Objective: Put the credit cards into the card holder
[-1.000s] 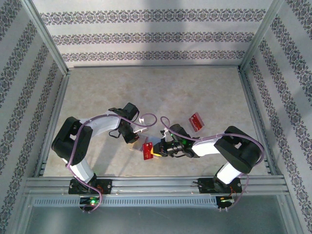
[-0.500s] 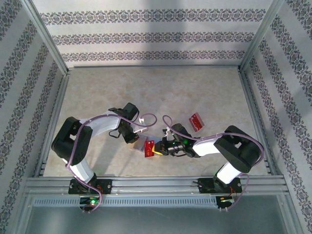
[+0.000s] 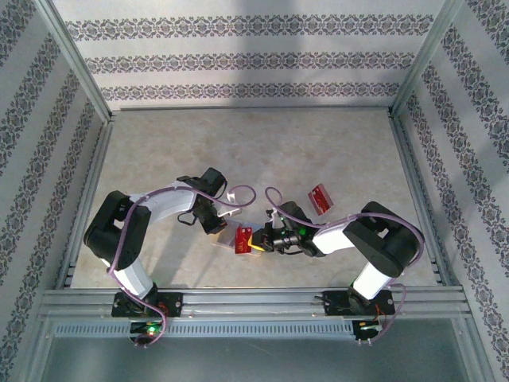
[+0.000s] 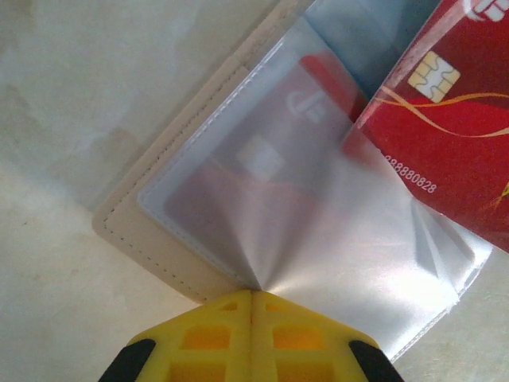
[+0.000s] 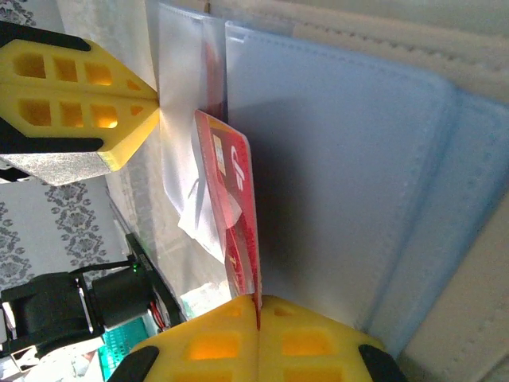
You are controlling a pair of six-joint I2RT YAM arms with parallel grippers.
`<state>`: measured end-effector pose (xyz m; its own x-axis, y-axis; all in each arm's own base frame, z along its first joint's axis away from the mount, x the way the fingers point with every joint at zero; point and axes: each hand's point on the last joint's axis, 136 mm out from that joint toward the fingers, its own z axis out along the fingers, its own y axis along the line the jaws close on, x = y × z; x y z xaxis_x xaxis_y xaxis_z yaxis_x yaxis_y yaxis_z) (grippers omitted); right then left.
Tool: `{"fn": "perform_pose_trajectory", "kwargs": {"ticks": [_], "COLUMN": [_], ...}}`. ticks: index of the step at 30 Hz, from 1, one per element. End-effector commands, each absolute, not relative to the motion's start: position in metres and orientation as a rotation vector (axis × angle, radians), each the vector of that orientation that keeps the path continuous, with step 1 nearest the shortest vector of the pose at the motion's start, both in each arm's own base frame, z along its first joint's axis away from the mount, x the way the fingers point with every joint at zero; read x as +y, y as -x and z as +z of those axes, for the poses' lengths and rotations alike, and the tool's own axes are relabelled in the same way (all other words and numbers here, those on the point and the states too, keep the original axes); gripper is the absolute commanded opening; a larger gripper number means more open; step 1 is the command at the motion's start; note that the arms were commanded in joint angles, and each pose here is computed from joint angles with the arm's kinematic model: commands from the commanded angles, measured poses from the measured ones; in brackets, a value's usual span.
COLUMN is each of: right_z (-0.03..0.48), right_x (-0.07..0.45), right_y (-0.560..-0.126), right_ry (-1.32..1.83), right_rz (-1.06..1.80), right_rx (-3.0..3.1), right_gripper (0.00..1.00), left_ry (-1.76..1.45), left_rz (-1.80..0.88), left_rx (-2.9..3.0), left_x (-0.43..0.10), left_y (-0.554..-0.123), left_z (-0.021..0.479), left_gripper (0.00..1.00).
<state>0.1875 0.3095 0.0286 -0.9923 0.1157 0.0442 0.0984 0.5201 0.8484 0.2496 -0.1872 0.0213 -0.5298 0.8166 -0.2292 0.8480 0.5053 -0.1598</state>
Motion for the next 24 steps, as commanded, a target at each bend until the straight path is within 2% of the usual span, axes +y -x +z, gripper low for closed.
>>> {"fn": "perform_pose_trajectory", "kwargs": {"ticks": [1, 24], "right_z": [0.021, 0.011], "right_x": [0.306, 0.315], "right_y": [-0.202, -0.204], "right_ry": [-0.277, -0.367], "right_rz": [1.453, 1.36], "right_rx": [2.698, 2.64], "right_gripper": [0.0, 0.0], "left_ry": [-1.497, -1.493], "left_rz": [-0.38, -0.409], "left_rx": [2.641, 2.642], "left_x": [-0.185, -0.19], "left_y": [-0.236, -0.23], "left_z": [0.016, 0.018], "left_gripper": [0.02, 0.02]}}
